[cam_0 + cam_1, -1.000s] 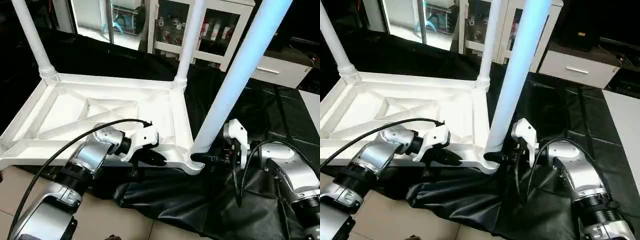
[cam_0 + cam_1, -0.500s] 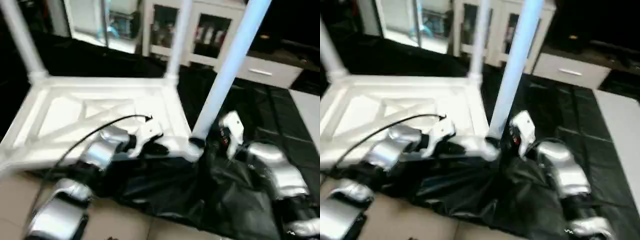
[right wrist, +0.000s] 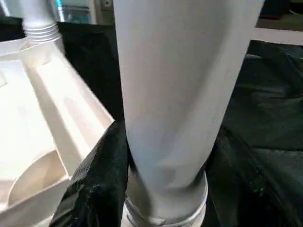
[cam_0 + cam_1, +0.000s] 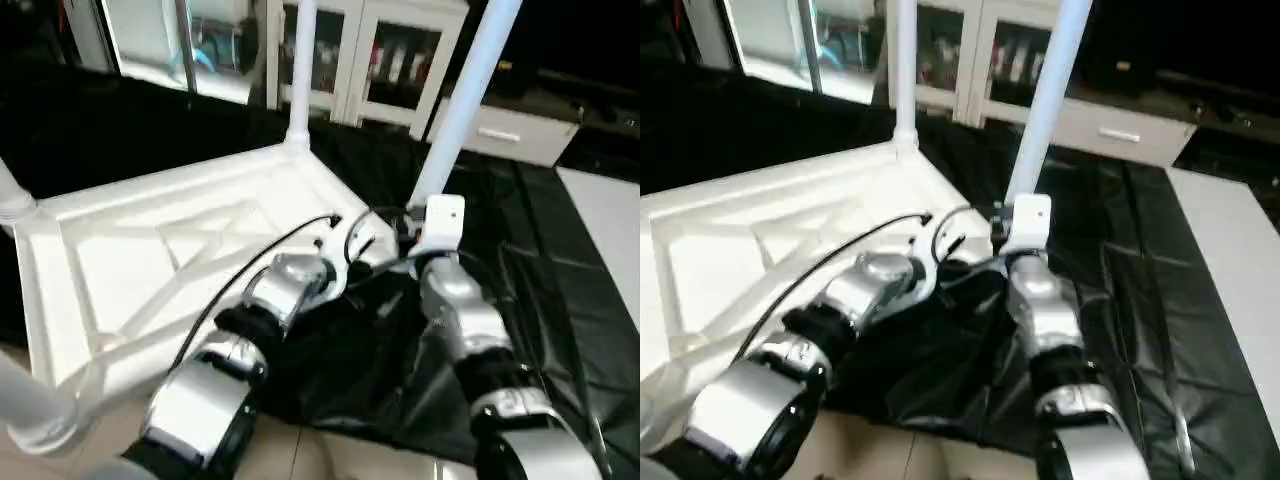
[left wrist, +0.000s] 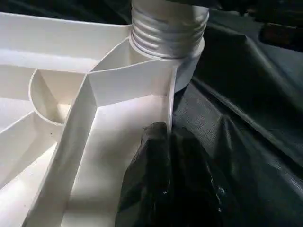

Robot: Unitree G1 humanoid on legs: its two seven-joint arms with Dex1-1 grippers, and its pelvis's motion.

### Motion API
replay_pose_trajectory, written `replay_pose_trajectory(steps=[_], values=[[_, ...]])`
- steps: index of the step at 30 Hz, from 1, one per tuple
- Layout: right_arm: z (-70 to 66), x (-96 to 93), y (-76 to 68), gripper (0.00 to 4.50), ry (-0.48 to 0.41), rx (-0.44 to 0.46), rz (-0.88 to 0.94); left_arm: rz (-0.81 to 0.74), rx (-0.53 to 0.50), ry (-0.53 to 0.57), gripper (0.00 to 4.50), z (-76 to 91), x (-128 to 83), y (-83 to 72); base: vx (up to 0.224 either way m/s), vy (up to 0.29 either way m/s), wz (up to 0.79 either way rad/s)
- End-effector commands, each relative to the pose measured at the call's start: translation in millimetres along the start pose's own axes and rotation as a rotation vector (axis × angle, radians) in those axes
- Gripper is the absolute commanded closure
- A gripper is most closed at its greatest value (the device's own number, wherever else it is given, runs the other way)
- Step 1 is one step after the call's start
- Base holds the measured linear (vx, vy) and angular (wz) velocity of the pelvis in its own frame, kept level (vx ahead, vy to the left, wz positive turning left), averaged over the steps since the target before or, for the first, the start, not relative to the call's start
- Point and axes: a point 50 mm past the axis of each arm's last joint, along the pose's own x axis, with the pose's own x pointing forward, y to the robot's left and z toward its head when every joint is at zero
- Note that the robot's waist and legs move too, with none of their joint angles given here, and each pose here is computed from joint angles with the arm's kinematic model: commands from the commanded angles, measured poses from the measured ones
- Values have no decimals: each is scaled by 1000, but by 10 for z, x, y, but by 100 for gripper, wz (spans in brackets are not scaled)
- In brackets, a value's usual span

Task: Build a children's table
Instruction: Rotate leg to tighten

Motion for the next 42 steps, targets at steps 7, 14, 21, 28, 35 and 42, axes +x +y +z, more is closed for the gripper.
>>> replay_pose_trajectory(steps=[7,14,21,28,35,42], values=[[-150,-31,49,191,18,74,98,162,40,-78,450,166,-118,282,0,0,0],[199,-67,-96,126,-148,66,206,56,72,-31,450,9,-162,296,0,0,0],[403,-254,-345,62,-222,57,340,-56,122,5,450,-129,-216,286,0,0,0],[303,-700,-637,12,-76,-128,737,-416,273,74,450,-393,-392,173,0,0,0],[195,-943,-823,5,30,-229,875,-564,359,126,450,-535,-566,200,0,0,0],[182,-1002,-687,5,66,-275,976,-639,401,120,450,-540,-682,228,0,0,0]])
